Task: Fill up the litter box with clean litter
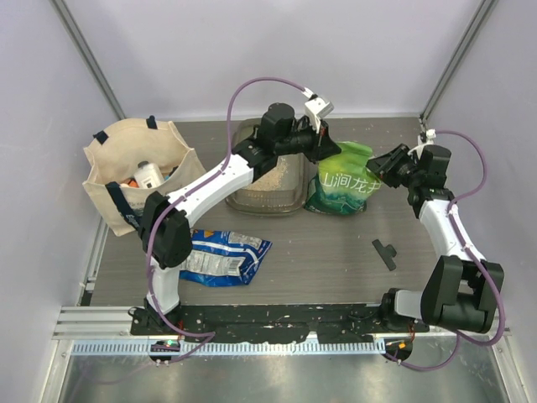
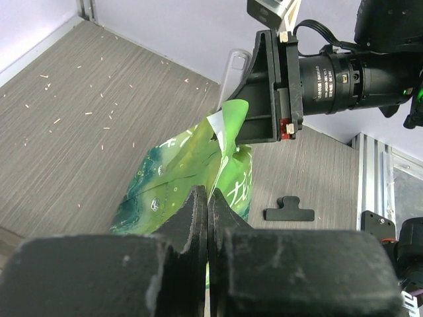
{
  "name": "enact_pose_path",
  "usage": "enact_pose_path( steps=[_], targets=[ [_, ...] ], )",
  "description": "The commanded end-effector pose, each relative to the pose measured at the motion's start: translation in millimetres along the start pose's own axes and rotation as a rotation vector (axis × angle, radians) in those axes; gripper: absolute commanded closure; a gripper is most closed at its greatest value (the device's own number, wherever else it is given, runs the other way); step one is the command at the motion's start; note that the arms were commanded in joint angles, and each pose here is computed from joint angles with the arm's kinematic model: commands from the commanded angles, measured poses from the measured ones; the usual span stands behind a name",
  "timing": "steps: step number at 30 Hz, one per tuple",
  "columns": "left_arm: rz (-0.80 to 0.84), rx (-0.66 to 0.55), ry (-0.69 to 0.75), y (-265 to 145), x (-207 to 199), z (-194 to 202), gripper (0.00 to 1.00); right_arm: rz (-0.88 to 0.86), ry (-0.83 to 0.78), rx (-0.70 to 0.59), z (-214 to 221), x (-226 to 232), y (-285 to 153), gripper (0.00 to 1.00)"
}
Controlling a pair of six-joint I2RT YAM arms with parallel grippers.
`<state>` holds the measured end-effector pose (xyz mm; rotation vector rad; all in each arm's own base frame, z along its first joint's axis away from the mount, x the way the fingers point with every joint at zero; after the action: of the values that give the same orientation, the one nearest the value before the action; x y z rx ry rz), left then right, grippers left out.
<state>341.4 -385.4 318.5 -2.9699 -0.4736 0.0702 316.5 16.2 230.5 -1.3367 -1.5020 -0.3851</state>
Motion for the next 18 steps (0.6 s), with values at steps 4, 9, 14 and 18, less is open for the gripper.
enact_pose_path(
  steps=[4, 9, 14, 18],
  targets=[
    [-0.015, -0.154, 0.122, -7, 1, -57, 1.0, -0.11, 0.249, 0.136, -18, 2, -14, 0.99],
    [-0.025, -0.146, 0.143, -9, 3, -57, 1.0, -0.137, 0.271, 0.111, -38, 3, -22, 0.99],
    [-0.023, -0.15, 0.149, -11, 2, -59, 1.0, -0.098, 0.294, 0.013, -59, -6, -34, 0.99],
    [-0.019, -0.149, 0.156, -12, 1, -60, 1.0, -0.155, 0.339, -0.004, -64, 0, -40, 0.99]
  ],
)
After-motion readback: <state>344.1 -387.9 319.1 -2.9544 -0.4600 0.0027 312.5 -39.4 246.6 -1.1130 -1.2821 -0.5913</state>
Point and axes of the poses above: each gripper's point midway between its finger pads, its own y axis out along the fingers, its own x axis along the line the jaws close on, z = x × y, the point moved 8 cm from there along -y, back along the fingers, and after that the axes turned 13 degrees about y, right-handed, at the moved point
